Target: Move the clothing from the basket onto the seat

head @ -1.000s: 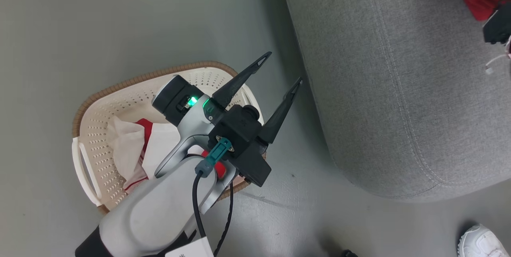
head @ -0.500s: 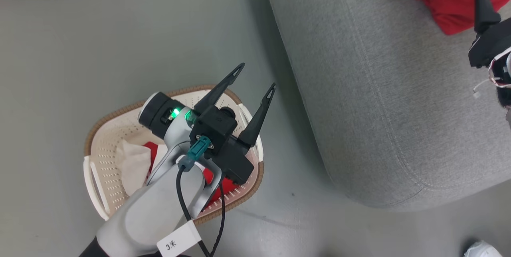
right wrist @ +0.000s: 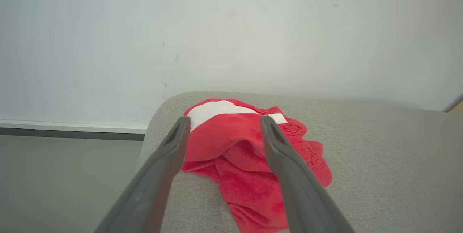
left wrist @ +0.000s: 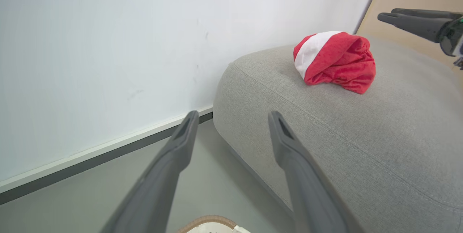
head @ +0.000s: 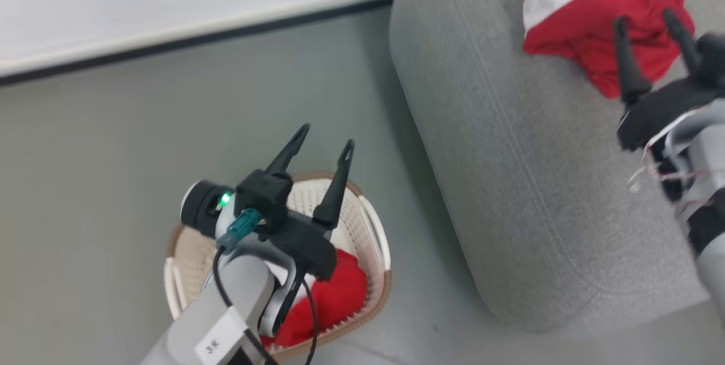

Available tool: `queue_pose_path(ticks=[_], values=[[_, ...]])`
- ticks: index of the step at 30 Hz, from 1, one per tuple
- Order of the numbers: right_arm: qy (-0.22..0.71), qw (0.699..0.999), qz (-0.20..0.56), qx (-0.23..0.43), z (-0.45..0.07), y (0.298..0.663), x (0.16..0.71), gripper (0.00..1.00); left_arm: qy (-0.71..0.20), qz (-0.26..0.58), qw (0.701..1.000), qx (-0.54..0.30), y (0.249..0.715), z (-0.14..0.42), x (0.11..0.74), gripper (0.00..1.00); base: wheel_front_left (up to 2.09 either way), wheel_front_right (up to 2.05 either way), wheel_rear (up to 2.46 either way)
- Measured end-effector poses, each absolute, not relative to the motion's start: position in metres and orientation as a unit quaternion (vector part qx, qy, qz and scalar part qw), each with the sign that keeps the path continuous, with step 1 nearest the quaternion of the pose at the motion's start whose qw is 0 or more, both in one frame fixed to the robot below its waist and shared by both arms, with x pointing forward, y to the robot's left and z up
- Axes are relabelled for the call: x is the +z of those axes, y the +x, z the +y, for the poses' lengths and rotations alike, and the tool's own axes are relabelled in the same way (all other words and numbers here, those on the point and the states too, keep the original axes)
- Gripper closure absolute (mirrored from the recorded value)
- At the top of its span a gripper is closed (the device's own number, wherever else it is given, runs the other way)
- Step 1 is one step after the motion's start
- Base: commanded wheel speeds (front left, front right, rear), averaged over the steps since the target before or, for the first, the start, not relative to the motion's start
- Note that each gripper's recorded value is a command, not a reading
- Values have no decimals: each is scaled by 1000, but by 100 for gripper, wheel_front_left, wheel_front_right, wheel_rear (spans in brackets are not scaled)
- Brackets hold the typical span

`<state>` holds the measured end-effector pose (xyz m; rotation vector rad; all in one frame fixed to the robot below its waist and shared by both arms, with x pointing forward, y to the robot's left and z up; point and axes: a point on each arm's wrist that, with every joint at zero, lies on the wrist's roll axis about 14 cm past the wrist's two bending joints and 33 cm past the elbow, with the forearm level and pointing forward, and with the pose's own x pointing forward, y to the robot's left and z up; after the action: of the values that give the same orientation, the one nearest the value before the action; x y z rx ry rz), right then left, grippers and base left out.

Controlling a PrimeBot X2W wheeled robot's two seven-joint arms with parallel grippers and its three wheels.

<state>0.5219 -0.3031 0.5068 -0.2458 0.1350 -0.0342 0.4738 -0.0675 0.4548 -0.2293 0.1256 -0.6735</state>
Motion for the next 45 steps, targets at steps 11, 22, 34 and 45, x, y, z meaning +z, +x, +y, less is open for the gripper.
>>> queue_pose_path(ticks=[11, 22, 34, 45], values=[[-68, 996, 34, 50, -230, 488, 508, 0, -105, 51, 963, -241, 457, 1, 472, 0, 0, 0, 0], [-23, 995, -5, 99, -159, 463, 513, 0, -106, 28, 985, -133, 441, 88, 485, 0, 0, 0, 0], [8, 998, -3, 66, -153, 418, 498, 0, -94, 40, 992, -69, 401, 137, 472, 0, 0, 0, 0], [18, 999, -9, 47, -161, 385, 496, 0, -92, 39, 995, -22, 373, 165, 468, 0, 0, 0, 0]])
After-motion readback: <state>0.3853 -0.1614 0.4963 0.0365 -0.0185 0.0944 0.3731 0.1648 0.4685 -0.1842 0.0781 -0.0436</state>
